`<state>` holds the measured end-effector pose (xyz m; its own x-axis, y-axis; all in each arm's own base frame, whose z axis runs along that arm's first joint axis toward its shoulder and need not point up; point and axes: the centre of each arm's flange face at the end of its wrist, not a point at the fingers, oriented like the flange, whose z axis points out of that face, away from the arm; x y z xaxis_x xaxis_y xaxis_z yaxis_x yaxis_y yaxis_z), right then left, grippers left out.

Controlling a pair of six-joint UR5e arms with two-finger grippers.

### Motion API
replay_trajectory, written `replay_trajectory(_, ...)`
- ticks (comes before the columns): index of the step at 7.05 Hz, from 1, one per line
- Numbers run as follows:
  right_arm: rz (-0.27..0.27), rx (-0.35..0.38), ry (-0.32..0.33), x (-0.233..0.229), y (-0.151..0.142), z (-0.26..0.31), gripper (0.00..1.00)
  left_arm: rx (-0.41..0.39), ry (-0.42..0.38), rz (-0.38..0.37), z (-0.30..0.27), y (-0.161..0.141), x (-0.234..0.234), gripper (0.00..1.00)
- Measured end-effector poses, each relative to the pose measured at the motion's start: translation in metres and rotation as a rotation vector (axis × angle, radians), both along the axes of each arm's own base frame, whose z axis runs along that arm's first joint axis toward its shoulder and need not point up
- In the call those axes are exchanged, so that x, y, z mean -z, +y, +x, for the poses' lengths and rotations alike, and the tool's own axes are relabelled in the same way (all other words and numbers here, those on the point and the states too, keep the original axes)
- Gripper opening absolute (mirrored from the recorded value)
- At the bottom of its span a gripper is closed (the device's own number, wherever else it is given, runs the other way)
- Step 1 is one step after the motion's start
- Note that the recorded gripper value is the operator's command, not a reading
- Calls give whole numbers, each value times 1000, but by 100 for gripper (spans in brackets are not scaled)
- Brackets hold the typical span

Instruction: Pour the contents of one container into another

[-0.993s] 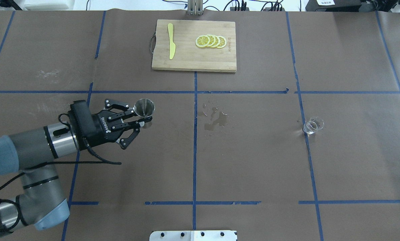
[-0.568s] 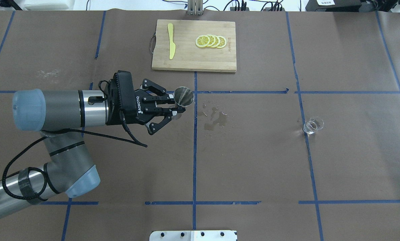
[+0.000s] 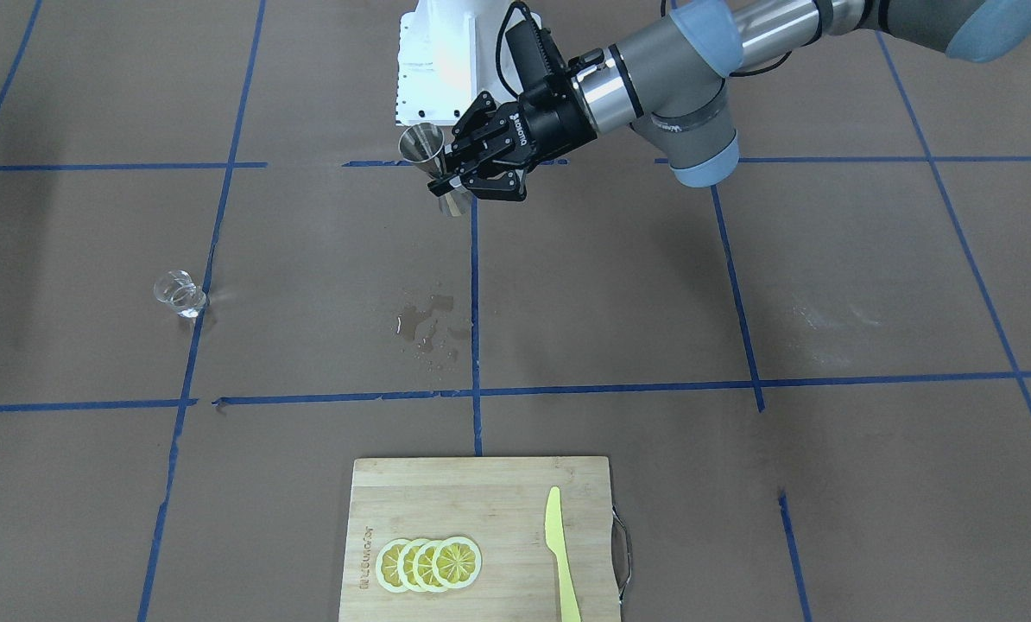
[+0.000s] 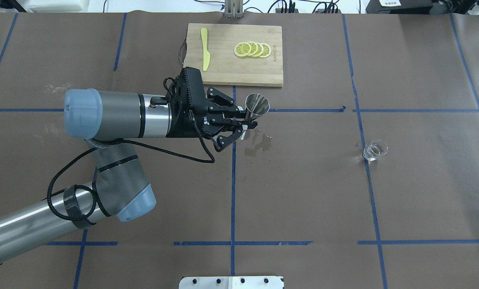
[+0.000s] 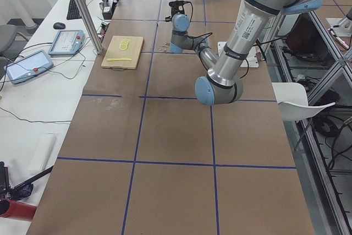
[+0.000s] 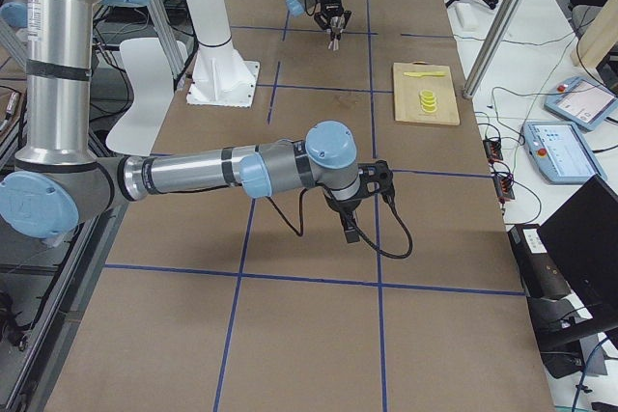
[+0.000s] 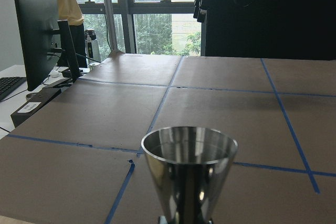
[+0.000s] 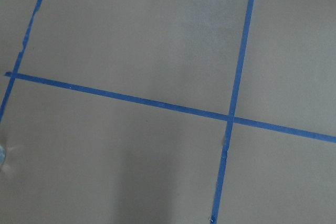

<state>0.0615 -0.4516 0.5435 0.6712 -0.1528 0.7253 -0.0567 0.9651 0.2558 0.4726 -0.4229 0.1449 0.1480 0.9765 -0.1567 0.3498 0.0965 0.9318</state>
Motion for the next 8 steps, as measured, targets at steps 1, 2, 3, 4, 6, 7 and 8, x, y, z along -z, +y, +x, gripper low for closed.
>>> replay_trajectory(1,-19,-17,-15,16,0,-11,98,-4,-2,-12,6,-3,3,0)
replay_trajectory(2,-46,-32,-35,39,1,-32,98,-5,-6,-20,9,-5,2,0)
replay_trajectory(3,-65,-45,-57,66,7,-53,99,-5,-10,-23,10,-6,1,0)
replay_trajectory(4,-80,-54,-81,93,16,-73,98,-3,-13,-21,10,-6,-1,0)
replay_trajectory(6,-117,-103,-80,145,33,-124,98,-2,-16,-18,11,-6,-2,0)
replay_trajectory(7,-110,-151,-76,165,40,-151,97,0,-17,-18,11,-6,-3,0)
replay_trajectory(8,-103,-204,-100,178,47,-178,100,1,-17,-18,10,-6,-5,0)
